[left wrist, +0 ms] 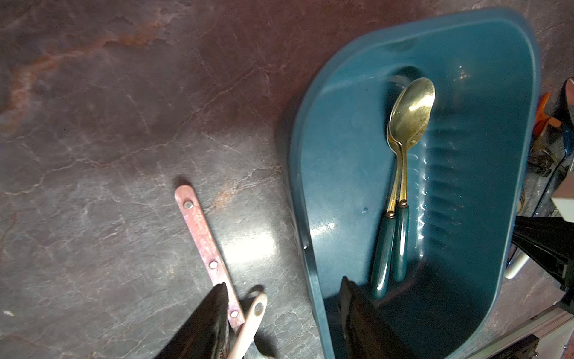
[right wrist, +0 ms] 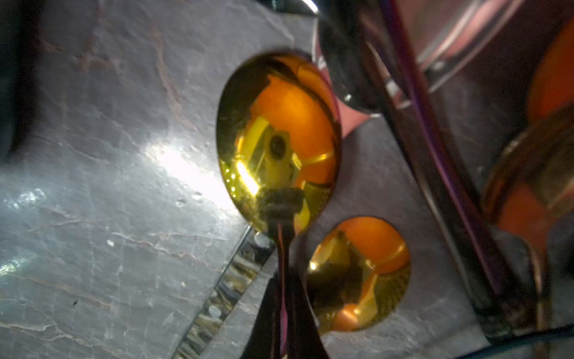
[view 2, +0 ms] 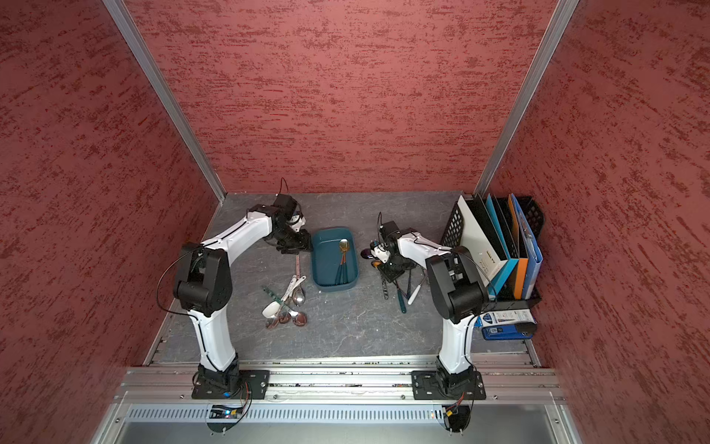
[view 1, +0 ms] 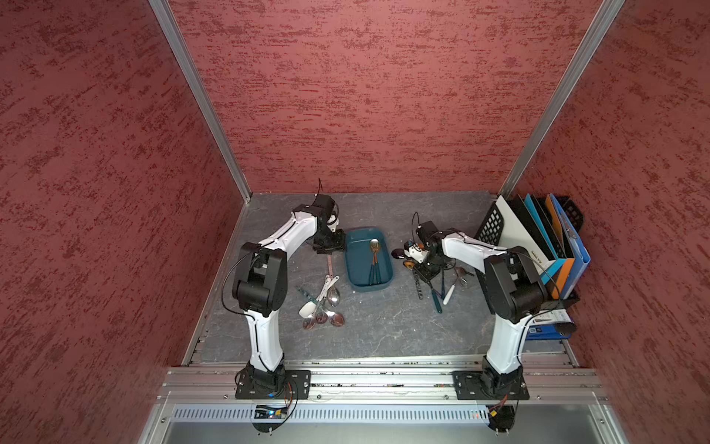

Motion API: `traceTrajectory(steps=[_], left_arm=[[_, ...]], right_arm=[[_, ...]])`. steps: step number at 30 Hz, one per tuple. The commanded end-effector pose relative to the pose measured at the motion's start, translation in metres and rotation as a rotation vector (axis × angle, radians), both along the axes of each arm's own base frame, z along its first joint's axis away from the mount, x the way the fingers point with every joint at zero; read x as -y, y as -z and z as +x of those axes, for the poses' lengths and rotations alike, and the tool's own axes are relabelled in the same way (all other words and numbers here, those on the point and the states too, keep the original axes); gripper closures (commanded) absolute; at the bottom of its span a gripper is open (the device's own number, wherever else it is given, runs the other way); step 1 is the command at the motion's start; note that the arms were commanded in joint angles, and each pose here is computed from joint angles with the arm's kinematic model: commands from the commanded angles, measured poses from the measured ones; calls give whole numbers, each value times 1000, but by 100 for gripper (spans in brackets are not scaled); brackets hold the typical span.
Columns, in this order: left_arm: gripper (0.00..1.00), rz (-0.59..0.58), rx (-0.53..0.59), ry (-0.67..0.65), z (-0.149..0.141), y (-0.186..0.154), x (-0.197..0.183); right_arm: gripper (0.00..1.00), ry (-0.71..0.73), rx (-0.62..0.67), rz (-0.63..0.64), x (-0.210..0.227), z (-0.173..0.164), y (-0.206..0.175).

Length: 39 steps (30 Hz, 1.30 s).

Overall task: Put the spoon into the storage box
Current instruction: Pick up the spoon from the center of the board.

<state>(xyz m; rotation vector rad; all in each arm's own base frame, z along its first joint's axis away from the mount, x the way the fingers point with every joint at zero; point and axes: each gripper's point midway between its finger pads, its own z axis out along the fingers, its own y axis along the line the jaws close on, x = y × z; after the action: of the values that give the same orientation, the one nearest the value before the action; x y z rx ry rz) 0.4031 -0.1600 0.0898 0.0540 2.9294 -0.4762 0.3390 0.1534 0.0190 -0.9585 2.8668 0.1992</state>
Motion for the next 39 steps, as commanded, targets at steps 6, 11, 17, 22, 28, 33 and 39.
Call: traceTrajectory(steps=[6, 11, 17, 22, 28, 33, 39], left_arm=[[39, -20, 36, -10, 3, -13, 0], [39, -20, 39, -10, 2, -15, 0], [39, -18, 43, -15, 1, -16, -2], [39, -15, 45, -15, 0, -16, -2], [39, -18, 51, -14, 1, -17, -2], [39, -19, 48, -16, 1, -17, -2], [39, -20, 43, -17, 0, -16, -2]], right_arm=[[97, 3, 14, 153, -32, -2, -9], [98, 15, 31, 187, -37, 0, -14], [99, 30, 42, 200, -36, 0, -15], [100, 56, 52, 217, -32, 1, -18], [100, 115, 62, 314, -36, 10, -31], [100, 156, 50, 389, -41, 15, -36], [99, 202, 36, 471, -42, 20, -40]])
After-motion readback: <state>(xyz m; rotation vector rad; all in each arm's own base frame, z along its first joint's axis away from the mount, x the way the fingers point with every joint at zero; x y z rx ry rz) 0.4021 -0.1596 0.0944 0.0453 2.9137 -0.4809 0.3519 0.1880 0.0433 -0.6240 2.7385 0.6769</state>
